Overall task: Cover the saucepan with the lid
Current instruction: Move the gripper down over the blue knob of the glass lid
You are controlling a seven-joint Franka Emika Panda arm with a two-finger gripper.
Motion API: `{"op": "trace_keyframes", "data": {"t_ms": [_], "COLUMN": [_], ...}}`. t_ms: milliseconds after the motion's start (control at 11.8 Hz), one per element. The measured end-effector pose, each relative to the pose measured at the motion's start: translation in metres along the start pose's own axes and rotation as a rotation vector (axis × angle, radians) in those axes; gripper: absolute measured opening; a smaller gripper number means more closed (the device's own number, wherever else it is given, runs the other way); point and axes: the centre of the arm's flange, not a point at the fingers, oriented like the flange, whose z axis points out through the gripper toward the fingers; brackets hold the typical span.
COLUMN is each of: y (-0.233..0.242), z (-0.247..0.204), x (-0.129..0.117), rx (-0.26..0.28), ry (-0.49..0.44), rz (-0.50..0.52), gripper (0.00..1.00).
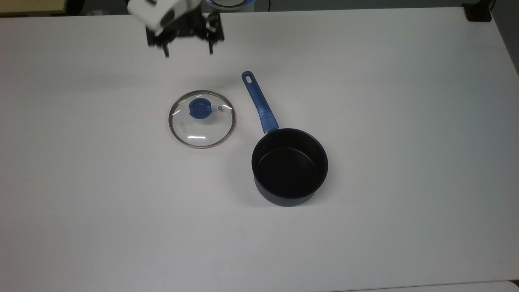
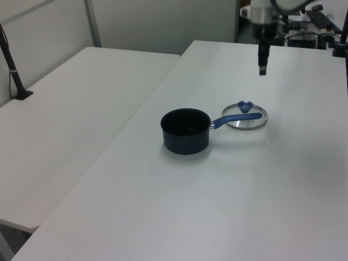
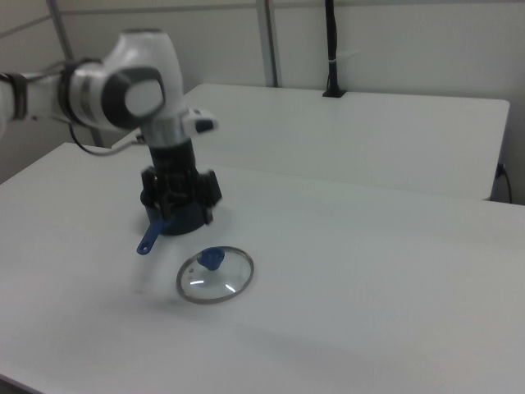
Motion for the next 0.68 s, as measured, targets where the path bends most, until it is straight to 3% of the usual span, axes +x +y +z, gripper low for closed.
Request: {"op": "trace_keyframes", "data": {"t_ms": [255, 680], "y": [0.007, -0.005], "z": [0.068, 0.133], "x": [0.020, 0.053], "rx": [0.008, 0.007], "ry": [-0.020, 0.009], "rz": [-0.012, -0.045], "gripper": [1.00, 1.00]}}
